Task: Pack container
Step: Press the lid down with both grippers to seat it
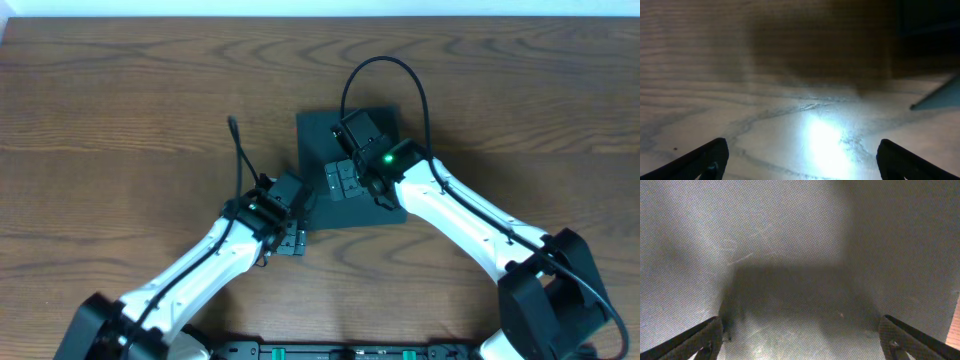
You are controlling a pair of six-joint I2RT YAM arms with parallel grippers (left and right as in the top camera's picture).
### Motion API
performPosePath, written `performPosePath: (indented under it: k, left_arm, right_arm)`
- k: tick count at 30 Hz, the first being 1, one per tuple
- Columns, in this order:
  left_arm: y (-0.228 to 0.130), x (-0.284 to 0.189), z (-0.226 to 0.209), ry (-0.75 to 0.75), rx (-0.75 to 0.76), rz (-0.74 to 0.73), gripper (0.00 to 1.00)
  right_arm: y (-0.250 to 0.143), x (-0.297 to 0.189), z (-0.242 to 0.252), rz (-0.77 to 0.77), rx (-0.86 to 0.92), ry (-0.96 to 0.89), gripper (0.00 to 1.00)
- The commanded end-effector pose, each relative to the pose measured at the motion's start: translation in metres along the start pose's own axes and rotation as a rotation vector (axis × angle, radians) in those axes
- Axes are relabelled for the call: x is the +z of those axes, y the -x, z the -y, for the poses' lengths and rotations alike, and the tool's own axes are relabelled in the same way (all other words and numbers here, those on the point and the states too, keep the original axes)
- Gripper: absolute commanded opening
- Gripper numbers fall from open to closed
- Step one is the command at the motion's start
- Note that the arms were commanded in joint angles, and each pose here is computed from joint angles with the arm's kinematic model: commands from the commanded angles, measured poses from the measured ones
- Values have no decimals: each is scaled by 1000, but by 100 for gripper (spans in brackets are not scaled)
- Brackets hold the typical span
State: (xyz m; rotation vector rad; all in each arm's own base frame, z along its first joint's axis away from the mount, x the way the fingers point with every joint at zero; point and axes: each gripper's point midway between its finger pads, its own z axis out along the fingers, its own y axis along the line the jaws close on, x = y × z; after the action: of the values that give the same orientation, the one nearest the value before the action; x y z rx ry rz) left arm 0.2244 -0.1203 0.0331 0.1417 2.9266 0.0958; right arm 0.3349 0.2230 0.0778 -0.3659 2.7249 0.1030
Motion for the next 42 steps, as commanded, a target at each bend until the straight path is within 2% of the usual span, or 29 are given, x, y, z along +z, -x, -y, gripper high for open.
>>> performPosePath:
  k: [1, 6, 8, 10, 19, 30, 37, 42]
  left_arm:
    - [1, 4, 10, -36, 66, 2, 95]
    - [3, 0, 33, -104, 149, 34, 96]
    - [0, -2, 46, -152, 227, 35, 96]
    - [1, -2, 48, -141, 245, 51, 95]
    - [28, -4, 48, -102, 236, 171, 96]
    - [36, 2, 49, -92, 252, 234, 95]
    - [59, -1, 30, 34, 217, 342, 95]
    - [69, -5, 32, 33, 202, 387, 95]
  right_arm:
    - [-23, 25, -1, -88, 6, -1, 99]
    - [-24, 25, -1, -89, 6, 0, 99]
    - [-24, 25, -2, -91, 6, 6, 99]
    - [-24, 25, -4, -94, 7, 14, 99]
    - [-24, 22, -2, -95, 44, 16, 99]
    - [3, -20, 4, 33, 79, 40, 99]
    - [15, -47, 13, 115, 76, 22, 99]
    - [12, -46, 14, 104, 75, 17, 99]
